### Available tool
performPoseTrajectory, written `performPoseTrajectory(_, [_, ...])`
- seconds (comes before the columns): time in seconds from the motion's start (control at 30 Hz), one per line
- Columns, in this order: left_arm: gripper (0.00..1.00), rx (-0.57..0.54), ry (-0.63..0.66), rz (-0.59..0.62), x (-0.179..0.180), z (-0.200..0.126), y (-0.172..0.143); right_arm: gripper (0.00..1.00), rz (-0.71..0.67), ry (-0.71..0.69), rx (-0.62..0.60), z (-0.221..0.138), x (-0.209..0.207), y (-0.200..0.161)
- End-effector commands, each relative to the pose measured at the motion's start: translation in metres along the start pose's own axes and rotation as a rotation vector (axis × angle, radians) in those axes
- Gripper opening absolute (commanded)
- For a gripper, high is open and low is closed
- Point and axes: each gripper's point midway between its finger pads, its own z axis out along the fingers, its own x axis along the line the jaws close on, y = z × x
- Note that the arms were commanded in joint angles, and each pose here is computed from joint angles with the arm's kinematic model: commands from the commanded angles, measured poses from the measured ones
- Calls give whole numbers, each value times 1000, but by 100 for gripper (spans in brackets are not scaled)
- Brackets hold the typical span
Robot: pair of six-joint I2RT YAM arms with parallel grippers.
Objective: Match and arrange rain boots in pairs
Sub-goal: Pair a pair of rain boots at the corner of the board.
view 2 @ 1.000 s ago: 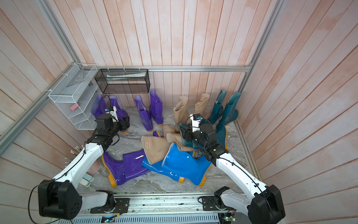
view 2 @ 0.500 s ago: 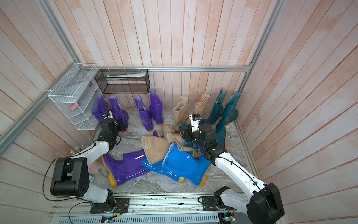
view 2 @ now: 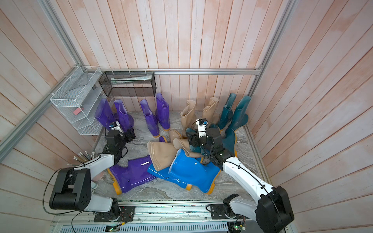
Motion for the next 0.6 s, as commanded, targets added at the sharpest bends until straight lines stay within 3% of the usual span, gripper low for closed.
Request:
performPoseTrajectory(0.0, [65, -48, 96, -11, 21, 17, 14, 67, -16, 5, -33, 2, 3, 11])
performPoseTrajectory(0.2, [32, -84, 136, -24, 42, 36, 32, 66, -25, 4, -29, 3, 3, 13])
performPoseTrajectory(0.33, [22, -86, 141, -3, 45, 43, 41, 65, -32, -4, -23, 5, 1, 12])
performPoseTrajectory(0.57, [16, -87, 152, -16, 51, 43, 49, 64, -36, -1, -21, 6, 2, 14])
